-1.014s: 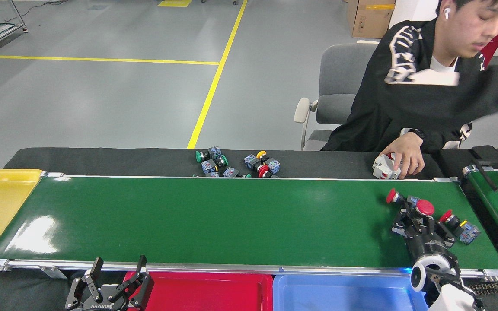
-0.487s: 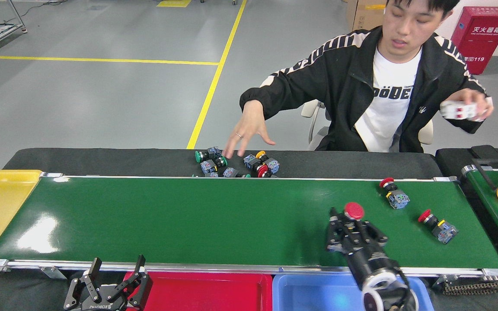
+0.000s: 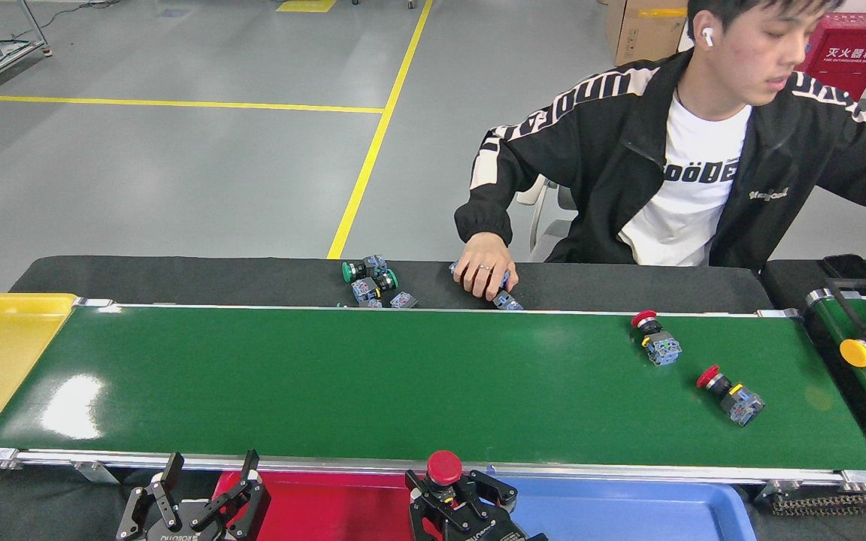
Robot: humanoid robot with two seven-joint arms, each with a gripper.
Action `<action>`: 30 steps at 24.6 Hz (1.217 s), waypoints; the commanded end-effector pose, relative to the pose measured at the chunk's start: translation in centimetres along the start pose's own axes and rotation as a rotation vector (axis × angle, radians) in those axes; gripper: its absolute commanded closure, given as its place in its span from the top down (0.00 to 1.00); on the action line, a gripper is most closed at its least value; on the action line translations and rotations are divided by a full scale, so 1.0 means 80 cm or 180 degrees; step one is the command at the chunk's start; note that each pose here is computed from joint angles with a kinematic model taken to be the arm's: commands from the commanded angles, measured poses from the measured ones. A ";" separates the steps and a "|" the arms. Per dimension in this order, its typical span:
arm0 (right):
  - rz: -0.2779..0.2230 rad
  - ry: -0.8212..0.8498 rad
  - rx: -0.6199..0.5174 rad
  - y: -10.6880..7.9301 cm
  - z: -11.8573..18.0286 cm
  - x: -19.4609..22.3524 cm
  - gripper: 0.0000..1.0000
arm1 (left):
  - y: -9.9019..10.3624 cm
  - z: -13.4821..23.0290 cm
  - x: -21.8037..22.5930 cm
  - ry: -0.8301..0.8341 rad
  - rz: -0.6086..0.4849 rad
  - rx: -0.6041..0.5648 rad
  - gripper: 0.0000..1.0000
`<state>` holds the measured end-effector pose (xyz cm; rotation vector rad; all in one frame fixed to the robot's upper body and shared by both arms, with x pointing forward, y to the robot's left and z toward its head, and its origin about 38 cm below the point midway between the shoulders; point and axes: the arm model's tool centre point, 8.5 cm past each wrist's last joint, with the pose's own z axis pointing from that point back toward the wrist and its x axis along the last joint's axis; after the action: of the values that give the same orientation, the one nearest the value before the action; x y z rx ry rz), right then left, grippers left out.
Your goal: Pick switch part from conveyor to tray
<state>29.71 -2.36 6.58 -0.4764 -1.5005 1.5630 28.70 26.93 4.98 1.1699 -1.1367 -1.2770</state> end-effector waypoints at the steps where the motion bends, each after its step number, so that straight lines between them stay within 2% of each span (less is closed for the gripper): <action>1: 0.0034 -0.0051 -0.0099 -0.015 -0.003 0.004 0.99 | 0.007 0.000 -0.003 -0.0019 -0.0030 0.0054 1.00; 3: 0.0056 -0.0020 -0.0154 -0.023 -0.001 0.003 0.99 | 0.006 0.000 -0.004 -0.0019 -0.0032 0.0050 1.00; 5: 0.0077 0.0117 -0.0337 -0.048 0.006 -0.014 0.99 | 0.005 0.002 -0.005 -0.0013 -0.0032 0.0040 1.00; 8: 0.0010 0.0732 -0.0538 -0.076 0.018 -0.087 0.99 | 0.002 0.005 -0.006 -0.0007 -0.0033 0.0026 1.00; 11: 0.0004 0.1358 -0.0685 -0.094 0.057 -0.173 0.99 | 0.001 0.006 -0.006 -0.0007 -0.0033 0.0021 1.00; 14: 0.0030 0.1845 -0.0704 -0.084 0.115 -0.237 0.99 | -0.001 0.008 -0.006 -0.0007 -0.0037 0.0006 1.00; 15: 0.0097 0.1916 -0.0653 -0.071 0.139 -0.253 0.99 | 0.000 0.008 -0.006 -0.0007 -0.0037 0.0011 1.00; 17: 0.0197 0.1848 -0.0679 -0.060 0.166 -0.263 0.99 | 0.000 0.008 -0.006 -0.0007 -0.0038 0.0011 1.00; 19: 0.0301 0.1763 -0.0867 -0.046 0.201 -0.268 0.99 | -0.001 0.009 -0.011 0.0027 -0.0044 0.0003 1.00; 22: 0.0344 0.1642 -0.0864 -0.020 0.249 -0.268 0.99 | -0.001 0.010 -0.012 0.0036 -0.0047 0.0008 1.00; 26: 0.0238 0.1679 -0.0871 -0.005 0.264 -0.264 0.99 | -0.002 0.011 -0.013 0.0042 -0.0047 -0.0006 1.00; 29: 0.0123 0.1715 -0.0934 -0.005 0.250 -0.258 0.99 | -0.002 0.011 -0.013 0.0042 -0.0042 -0.0006 1.00; 30: 0.0112 0.1725 -0.0973 -0.011 0.239 -0.257 0.99 | -0.001 0.010 -0.012 0.0037 -0.0042 0.0004 1.00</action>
<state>25.13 -30.47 4.20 -1.0040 -1.2864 1.1167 27.68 27.78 4.30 1.1626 -1.1039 -1.2805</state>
